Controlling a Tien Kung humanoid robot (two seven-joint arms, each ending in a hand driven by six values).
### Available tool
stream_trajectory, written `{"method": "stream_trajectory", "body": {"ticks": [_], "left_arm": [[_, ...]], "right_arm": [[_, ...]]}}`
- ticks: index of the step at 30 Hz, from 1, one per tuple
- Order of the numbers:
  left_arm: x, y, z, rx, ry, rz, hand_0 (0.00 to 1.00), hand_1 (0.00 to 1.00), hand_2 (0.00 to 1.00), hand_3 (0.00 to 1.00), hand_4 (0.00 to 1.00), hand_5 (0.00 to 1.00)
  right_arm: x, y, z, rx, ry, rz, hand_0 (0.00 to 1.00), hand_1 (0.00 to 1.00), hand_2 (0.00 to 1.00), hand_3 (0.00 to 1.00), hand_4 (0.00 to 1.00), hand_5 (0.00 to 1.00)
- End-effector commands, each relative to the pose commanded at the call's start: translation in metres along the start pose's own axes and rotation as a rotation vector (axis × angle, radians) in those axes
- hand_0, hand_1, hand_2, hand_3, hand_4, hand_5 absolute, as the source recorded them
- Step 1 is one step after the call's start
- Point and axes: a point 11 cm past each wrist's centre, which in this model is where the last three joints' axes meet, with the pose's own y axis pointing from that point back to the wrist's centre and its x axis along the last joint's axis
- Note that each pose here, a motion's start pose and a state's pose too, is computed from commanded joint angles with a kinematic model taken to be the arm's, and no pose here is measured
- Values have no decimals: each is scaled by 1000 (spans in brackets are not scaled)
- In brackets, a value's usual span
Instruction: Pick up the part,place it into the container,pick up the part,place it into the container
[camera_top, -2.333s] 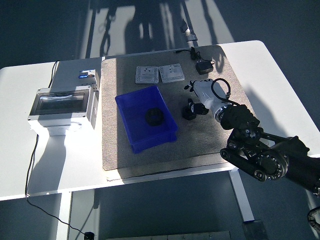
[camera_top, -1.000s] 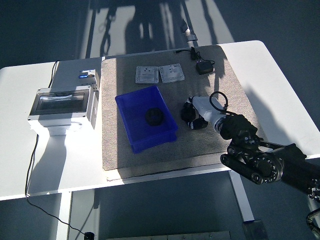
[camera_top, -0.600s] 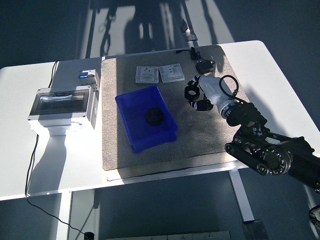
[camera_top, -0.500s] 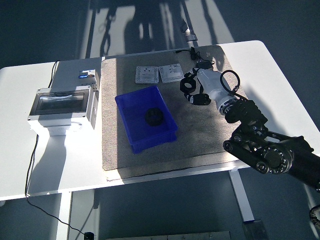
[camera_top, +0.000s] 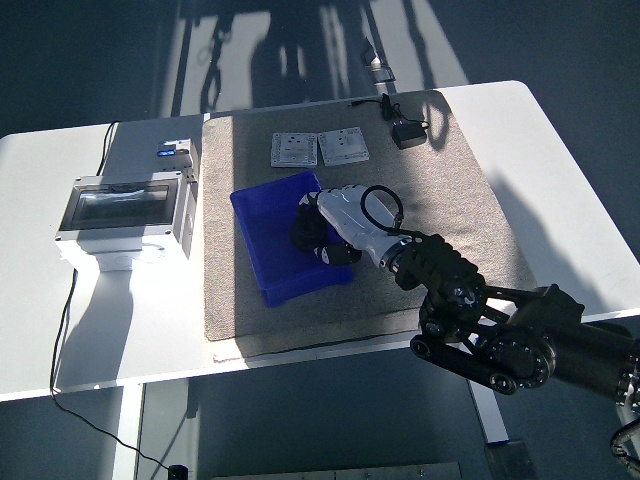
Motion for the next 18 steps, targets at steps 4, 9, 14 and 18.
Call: {"method": "stream_trajectory", "body": {"ticks": [4,9,14,18], "left_arm": [[1,0,1,0,-10,2,673,665,625,393,397,610],[2,0,1,0,-10,2,673,664,623,392,403,598],[3,0,2,-2,-8,5,672,663,623,392,402,596],[1,0,1,-5,11,6,672,664,624,392,404,593]], "right_arm": [[1,0,-1,4,34,12,998,998,998,998,707,379],[4,1,-2,19,1,38,998,998,998,998,742,451],[8,10,16,-5,-204,126,998,998,998,998,747,451],[8,27,47,-67,-392,210,998,967,942,922,751,463]]}}
